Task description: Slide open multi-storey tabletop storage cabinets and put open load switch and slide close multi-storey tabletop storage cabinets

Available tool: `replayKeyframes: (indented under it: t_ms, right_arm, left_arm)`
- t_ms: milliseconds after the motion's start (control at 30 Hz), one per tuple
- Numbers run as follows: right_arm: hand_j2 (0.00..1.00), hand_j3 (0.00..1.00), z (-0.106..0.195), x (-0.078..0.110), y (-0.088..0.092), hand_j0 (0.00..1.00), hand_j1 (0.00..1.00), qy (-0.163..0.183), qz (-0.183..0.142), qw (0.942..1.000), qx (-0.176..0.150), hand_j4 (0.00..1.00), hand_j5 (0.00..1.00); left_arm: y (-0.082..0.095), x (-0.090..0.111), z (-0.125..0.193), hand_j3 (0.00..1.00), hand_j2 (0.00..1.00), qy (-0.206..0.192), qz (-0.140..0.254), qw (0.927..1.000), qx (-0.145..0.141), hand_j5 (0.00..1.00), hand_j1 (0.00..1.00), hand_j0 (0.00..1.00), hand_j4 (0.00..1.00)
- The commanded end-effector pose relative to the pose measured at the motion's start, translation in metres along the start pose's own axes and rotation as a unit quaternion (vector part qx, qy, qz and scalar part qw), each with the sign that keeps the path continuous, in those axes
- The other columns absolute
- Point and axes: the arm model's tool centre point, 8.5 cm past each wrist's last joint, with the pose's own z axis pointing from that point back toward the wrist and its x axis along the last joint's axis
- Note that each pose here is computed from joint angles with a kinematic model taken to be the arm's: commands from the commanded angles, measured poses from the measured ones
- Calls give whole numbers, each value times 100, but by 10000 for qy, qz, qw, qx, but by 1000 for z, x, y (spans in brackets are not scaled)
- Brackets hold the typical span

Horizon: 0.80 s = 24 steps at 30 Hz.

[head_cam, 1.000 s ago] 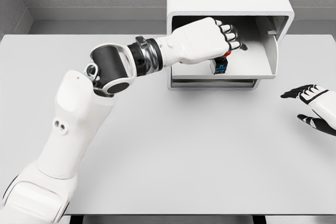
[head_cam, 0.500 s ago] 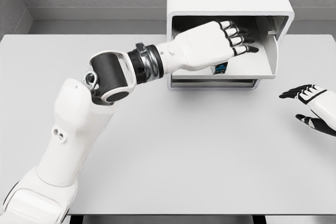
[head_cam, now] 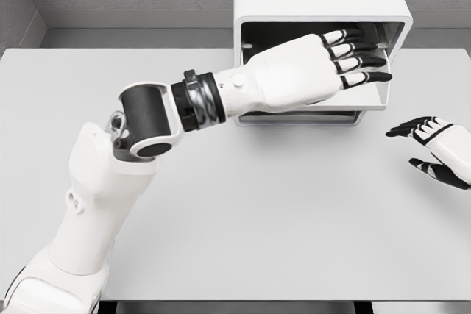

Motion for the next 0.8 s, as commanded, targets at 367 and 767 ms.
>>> replayKeyframes:
  t_ms: [367,767]
  right_arm:
    - [64,64,-13,27,-1,64,64,-441,-148,9989,-86,64,64]
    - [64,64,-23,46,-5,64,64,-765,-138,9969,-152,64,64]
  left_arm:
    - [40,-16,67,100,100,-1229,2775,9170,2590,100,100,100,100]
    - [-31,-40,289,100,100,1187,3581,8799,2888,100,100,100,100]
